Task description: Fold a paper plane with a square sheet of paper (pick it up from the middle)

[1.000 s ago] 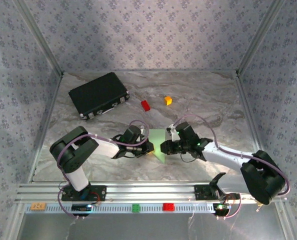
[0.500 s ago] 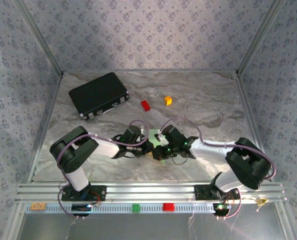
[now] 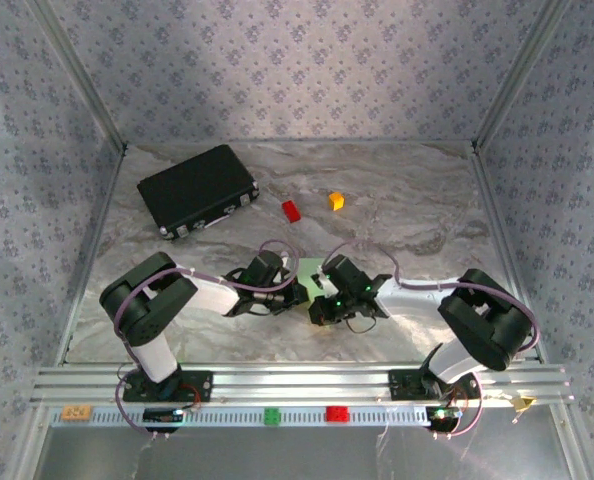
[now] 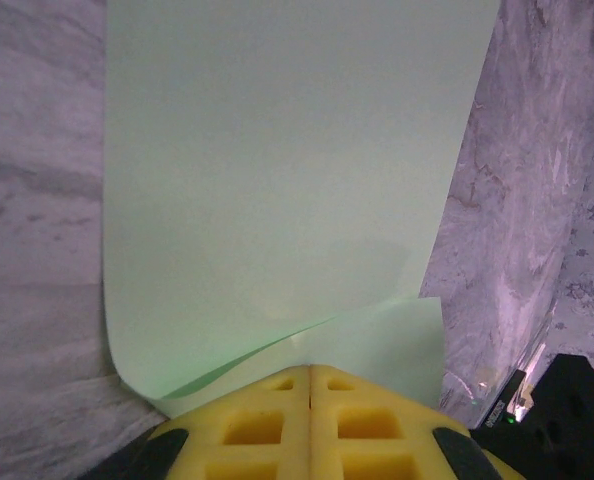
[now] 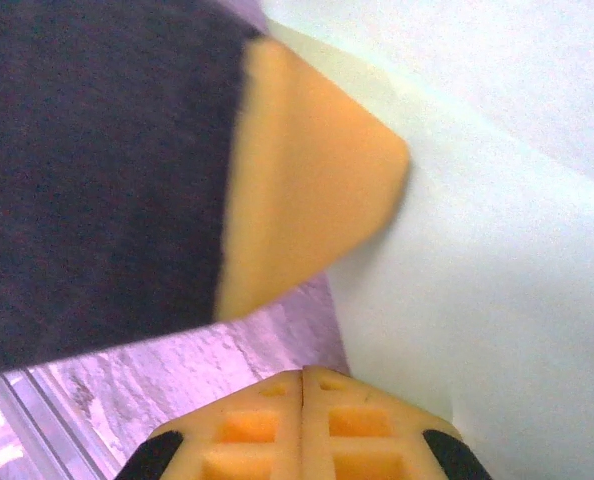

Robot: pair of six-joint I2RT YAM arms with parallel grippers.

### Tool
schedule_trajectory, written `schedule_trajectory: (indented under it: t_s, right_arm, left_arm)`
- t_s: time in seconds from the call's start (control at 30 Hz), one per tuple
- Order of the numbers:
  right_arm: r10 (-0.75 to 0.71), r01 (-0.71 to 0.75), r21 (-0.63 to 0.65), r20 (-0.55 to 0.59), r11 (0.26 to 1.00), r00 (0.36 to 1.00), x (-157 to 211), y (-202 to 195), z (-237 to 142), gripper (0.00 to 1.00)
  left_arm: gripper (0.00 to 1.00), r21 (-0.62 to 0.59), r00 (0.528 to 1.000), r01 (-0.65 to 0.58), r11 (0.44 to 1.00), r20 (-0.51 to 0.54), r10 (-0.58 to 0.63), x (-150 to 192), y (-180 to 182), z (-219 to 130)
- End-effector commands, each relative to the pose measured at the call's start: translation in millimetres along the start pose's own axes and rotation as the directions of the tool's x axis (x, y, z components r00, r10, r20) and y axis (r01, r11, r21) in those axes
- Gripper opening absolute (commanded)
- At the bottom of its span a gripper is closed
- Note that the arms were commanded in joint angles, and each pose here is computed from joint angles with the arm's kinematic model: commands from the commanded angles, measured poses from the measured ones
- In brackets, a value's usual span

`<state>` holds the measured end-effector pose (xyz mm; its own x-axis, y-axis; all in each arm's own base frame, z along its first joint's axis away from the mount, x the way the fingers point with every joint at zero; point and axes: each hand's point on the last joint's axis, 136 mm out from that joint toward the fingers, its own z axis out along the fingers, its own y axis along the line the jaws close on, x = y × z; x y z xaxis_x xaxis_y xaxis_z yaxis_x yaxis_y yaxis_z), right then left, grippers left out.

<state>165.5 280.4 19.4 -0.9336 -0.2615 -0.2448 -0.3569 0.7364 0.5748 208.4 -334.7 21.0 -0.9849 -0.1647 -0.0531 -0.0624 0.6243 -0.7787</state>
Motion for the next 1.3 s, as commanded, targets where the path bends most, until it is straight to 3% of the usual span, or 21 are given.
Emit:
schedule_trajectory:
  t_s: [0.0, 0.5, 0.77, 1.0, 1.27]
  right_arm:
    - [0.022, -0.023, -0.013, -0.010, 1.000, 1.000, 9.1, -5.7, -2.6, 0.03]
    - [0.090, -0.088, -0.099, 0.012, 0.991, 0.996, 23.0, -2.9, -18.5, 0.07]
    - [0.061, -0.054, -0.101, 0.065, 0.993, 0.996, -6.8, 16.6, -37.3, 0.07]
    - [0.087, -0.087, -0.042, 0.009, 0.995, 0.996, -14.1, 10.0, -14.9, 0.07]
    - [0.162, -0.163, 0.002, -0.076, 0.987, 0.984, 19.3, -16.3, -2.5, 0.07]
  left_arm:
    - [0.00, -0.072, 1.000, -0.005, 0.997, -0.009, 0.004, 3.0, 17.8, 6.7]
    - [0.00, -0.107, 1.000, 0.006, 0.994, -0.014, -0.008, 4.1, 25.3, 7.9]
    - [0.00, -0.102, 1.000, 0.003, 0.995, -0.015, -0.004, 4.0, 23.6, 6.8]
    - [0.00, -0.100, 1.000, 0.000, 0.995, -0.022, -0.002, 4.9, 23.3, 8.4]
    - [0.00, -0.105, 1.000, 0.003, 0.994, -0.017, -0.005, 4.7, 24.9, 7.4]
